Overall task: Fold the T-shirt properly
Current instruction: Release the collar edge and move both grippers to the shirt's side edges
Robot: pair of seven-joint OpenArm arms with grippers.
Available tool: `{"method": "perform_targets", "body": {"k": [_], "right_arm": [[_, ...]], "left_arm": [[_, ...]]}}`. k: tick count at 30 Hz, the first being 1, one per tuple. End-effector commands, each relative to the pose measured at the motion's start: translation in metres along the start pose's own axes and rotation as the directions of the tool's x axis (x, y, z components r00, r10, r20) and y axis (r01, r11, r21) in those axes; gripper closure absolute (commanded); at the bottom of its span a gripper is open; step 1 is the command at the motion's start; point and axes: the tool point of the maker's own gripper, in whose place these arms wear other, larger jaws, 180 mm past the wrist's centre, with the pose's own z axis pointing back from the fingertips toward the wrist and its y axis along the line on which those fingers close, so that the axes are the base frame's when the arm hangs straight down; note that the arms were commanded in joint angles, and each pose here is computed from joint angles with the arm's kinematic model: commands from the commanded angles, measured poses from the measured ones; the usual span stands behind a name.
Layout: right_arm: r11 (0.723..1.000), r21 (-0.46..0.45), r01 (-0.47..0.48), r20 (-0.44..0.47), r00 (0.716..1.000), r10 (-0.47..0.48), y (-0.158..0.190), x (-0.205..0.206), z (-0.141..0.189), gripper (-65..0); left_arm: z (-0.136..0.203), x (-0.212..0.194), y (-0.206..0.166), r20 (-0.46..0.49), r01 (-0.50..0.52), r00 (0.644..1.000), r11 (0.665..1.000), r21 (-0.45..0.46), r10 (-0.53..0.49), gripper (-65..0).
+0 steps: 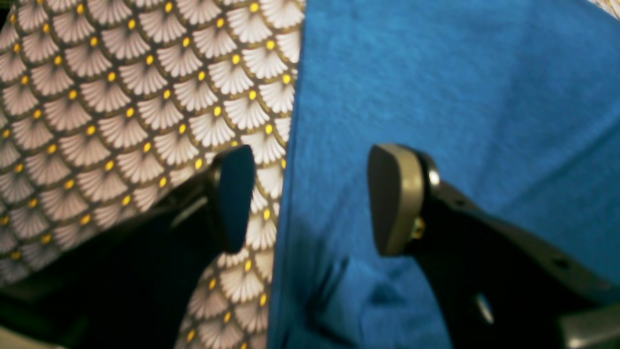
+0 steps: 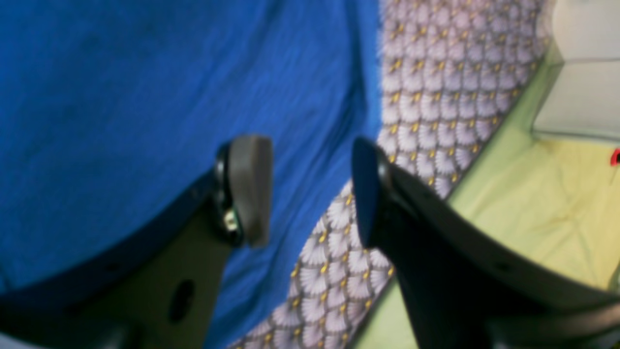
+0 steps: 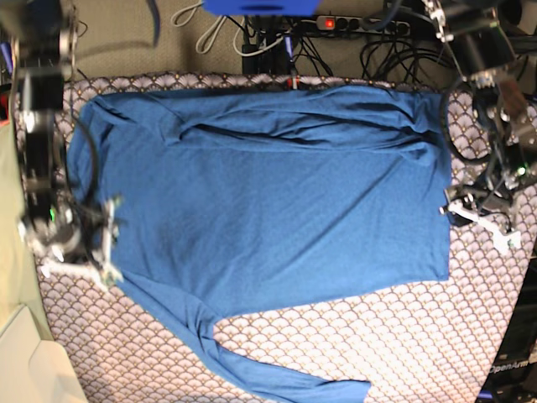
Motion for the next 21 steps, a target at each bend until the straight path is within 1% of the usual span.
{"method": "perform_targets", "body": {"k": [1, 4, 7, 9, 11, 13, 15, 17, 21], "right_arm": [[1.0, -0.023, 0.017, 0.062, 0.998, -0.015, -0.02, 0.024, 0.0, -27.7], [0.998, 0.011, 0.056, 0.068, 0.996, -0.057, -0.032, 0.033, -0.026, -27.7], [0.995, 0.051, 0.087, 0.087, 0.992, -0.091, -0.029, 0.046, -0.052, -27.7], [0.992, 0.074, 0.1, 0.097, 0.99, -0.107, -0.027, 0.048, -0.063, -27.7], [0.988, 0.101, 0.119, 0.117, 0.985, -0.131, -0.023, 0.051, -0.072, -27.7], [0.984, 0.114, 0.137, 0.161, 0.975, -0.154, -0.025, 0.059, -0.073, -27.8], [0.981, 0.124, 0.148, 0.188, 0.967, -0.169, -0.026, 0.062, -0.075, -27.9], [0.98, 0.112, 0.163, 0.193, 0.964, -0.182, -0.032, 0.059, -0.075, -27.9], [0.977, 0.033, 0.209, 0.231, 0.95, -0.211, -0.053, 0.059, -0.074, -27.8]], "left_arm": [[0.002, 0.029, 0.001, 0.084, -0.005, 0.996, 1.0, -0.003, 0.005, -37.1], [-0.01, 0.042, 0.003, 0.129, -0.04, 0.991, 0.999, -0.01, 0.041, -37.1], [-0.023, 0.054, 0.002, 0.183, -0.063, 0.981, 0.998, -0.02, 0.066, -37.1], [-0.029, 0.058, 0.002, 0.198, -0.039, 0.979, 0.999, -0.015, 0.041, -37.1], [-0.037, 0.058, -0.008, 0.2, 0.013, 0.98, 1.0, -0.022, -0.008, -37.1], [-0.043, 0.062, -0.017, 0.213, 0.05, 0.976, 0.998, -0.031, -0.042, -37.1], [-0.047, 0.063, -0.021, 0.223, 0.061, 0.973, 0.997, -0.037, -0.051, -37.1], [-0.049, 0.062, -0.022, 0.232, 0.055, 0.972, 0.998, -0.039, -0.044, -37.1], [-0.048, 0.067, -0.024, 0.262, 0.056, 0.964, 0.998, -0.042, -0.043, -37.1]]}}
